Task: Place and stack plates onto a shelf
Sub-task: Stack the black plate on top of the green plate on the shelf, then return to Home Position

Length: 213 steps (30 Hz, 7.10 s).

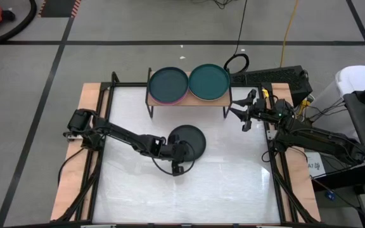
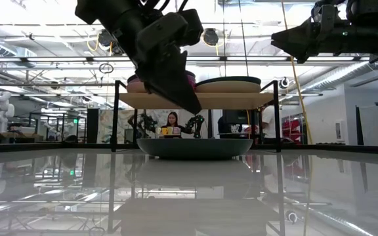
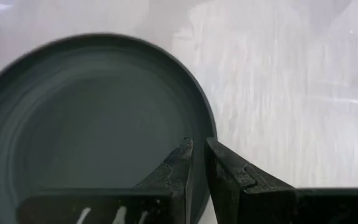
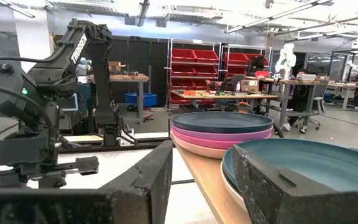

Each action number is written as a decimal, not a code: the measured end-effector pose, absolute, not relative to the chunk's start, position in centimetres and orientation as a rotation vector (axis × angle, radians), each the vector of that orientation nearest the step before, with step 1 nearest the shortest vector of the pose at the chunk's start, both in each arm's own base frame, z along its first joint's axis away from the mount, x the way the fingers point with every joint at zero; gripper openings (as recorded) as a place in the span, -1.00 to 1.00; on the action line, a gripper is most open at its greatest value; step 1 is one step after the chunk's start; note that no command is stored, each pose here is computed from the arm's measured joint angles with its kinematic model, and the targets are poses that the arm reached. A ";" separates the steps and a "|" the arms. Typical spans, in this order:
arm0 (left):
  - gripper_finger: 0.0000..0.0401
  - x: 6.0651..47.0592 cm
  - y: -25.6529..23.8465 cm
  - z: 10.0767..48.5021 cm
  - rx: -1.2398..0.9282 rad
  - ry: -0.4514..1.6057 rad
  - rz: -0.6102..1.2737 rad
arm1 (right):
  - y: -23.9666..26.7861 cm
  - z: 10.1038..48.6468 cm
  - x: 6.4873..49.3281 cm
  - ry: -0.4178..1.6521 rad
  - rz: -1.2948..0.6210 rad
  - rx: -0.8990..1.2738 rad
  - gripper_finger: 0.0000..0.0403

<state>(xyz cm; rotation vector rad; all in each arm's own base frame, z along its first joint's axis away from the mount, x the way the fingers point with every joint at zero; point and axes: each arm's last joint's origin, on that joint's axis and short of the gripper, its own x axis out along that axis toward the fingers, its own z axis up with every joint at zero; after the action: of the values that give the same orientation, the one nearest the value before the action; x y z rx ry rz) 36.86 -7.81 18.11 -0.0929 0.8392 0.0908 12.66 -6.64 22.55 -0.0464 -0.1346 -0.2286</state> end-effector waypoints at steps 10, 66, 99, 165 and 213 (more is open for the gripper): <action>-0.77 36.9 -7.7 18.2 -0.086 0.818 0.136 | -6.6 22.6 12.7 -0.134 -0.228 -0.046 -0.28; -0.03 37.3 -8.6 13.2 -0.241 1.013 0.087 | -6.7 22.4 12.7 -0.125 -0.228 -0.042 -0.28; -0.96 35.6 -6.6 26.5 0.462 0.494 0.259 | -6.7 22.4 12.8 -0.123 -0.228 -0.041 -0.28; -0.96 44.1 13.6 29.0 0.439 0.689 0.057 | -6.7 22.4 12.8 -0.120 -0.228 -0.040 -0.28; -0.97 33.2 6.1 43.0 0.090 0.496 0.121 | -6.7 22.4 12.7 -0.126 -0.228 -0.042 -0.28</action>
<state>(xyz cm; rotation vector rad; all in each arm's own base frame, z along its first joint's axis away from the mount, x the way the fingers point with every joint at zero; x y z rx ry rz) 33.21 6.05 43.00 0.0903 0.4962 0.1208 12.75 -6.69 22.44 -0.0425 -0.1265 -0.2279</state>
